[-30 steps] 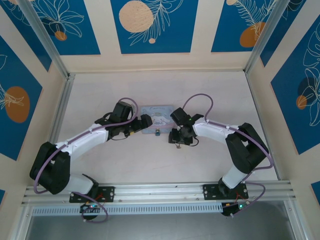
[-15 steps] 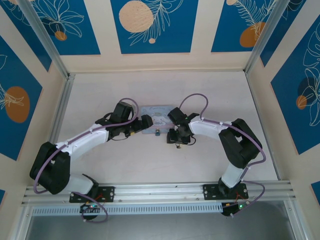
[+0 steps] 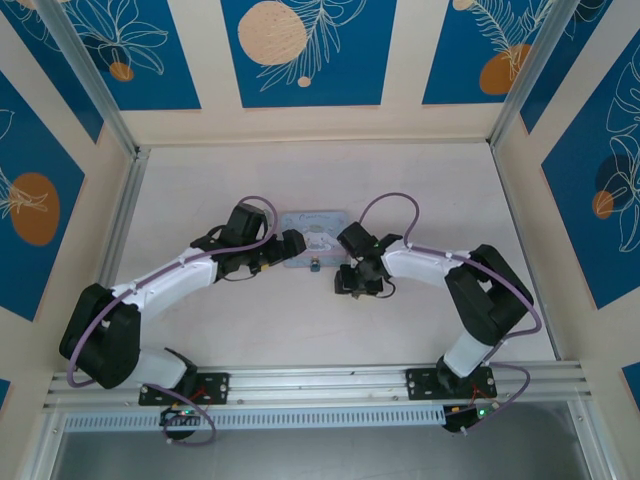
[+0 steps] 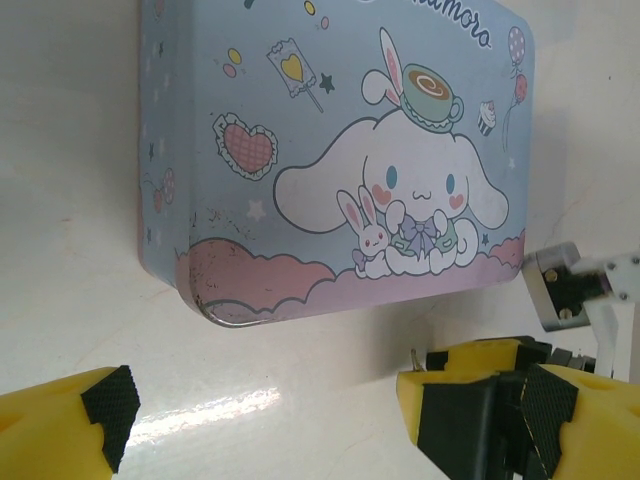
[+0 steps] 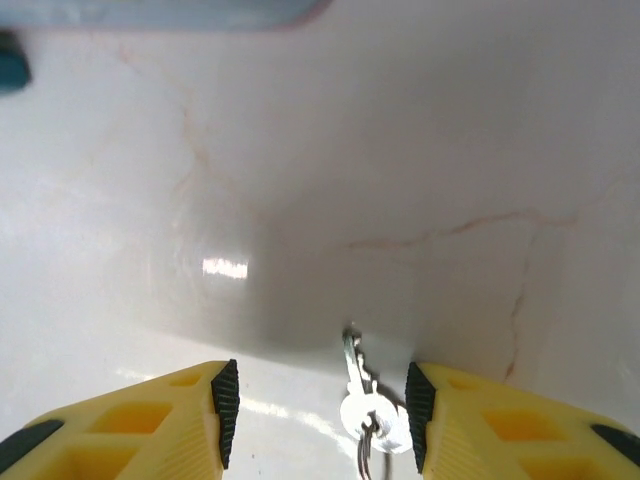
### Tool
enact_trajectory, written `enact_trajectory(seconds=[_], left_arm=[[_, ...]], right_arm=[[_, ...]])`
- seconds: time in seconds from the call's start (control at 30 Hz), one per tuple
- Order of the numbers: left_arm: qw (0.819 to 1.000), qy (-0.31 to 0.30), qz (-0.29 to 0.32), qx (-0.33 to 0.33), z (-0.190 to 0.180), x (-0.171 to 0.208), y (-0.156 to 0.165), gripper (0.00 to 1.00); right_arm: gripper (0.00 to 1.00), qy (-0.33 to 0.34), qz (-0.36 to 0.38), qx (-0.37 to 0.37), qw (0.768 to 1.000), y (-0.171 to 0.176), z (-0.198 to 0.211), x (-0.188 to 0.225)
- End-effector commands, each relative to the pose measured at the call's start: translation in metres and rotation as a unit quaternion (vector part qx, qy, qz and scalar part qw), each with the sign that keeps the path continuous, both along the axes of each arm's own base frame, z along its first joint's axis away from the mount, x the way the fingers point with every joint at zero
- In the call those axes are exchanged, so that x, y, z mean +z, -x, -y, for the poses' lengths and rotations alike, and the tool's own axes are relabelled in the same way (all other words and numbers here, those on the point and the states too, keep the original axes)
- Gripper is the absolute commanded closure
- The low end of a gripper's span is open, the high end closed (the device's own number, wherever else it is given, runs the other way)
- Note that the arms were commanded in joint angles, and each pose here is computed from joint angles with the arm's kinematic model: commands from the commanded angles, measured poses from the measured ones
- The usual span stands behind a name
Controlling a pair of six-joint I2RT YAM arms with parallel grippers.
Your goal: Unlock the padlock with the key
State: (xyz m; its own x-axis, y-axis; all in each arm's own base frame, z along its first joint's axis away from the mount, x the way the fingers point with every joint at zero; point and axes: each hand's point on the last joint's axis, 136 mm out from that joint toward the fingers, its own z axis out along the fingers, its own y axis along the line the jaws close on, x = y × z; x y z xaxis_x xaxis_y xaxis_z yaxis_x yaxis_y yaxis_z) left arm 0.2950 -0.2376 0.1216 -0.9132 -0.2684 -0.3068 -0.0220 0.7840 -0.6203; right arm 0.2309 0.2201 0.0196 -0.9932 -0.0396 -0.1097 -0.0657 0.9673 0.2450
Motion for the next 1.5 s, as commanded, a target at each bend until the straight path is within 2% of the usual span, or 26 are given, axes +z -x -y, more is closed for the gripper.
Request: enact_trajectory(seconds=[0.0,0.17,0.43,1.13,1.27,1.47], left_arm=[[1.0,-0.009,-0.003,-0.014,0.005,-0.003,0.004,0.01],[1.0,-0.008,-0.002,-0.014,0.005,-0.004,0.004,0.01],[1.0,-0.009,-0.003,-0.015,0.006,-0.005,0.004,0.01],[1.0,-0.01,-0.006,-0.018,0.006,-0.009,0.007,0.01],[1.0,-0.009,-0.005,-0.018,0.006,-0.009,0.007,0.01],[1.0,-0.004,-0.003,-0.027,0.008,-0.007,0.008,0.0]], right_arm=[[0.51,0.008,-0.037,0.019,0.999,0.03,0.004,-0.004],[0.51,0.036,-0.031,0.023,0.999,0.037,0.006,-0.005],[0.51,0.103,-0.011,0.001,0.995,0.024,0.018,-0.015],[0.61,0.153,0.011,-0.042,0.987,0.001,0.023,-0.027],[0.66,0.158,0.012,-0.045,0.986,0.0,0.023,-0.027],[0.83,0.164,0.01,-0.048,0.985,0.001,0.025,-0.024]])
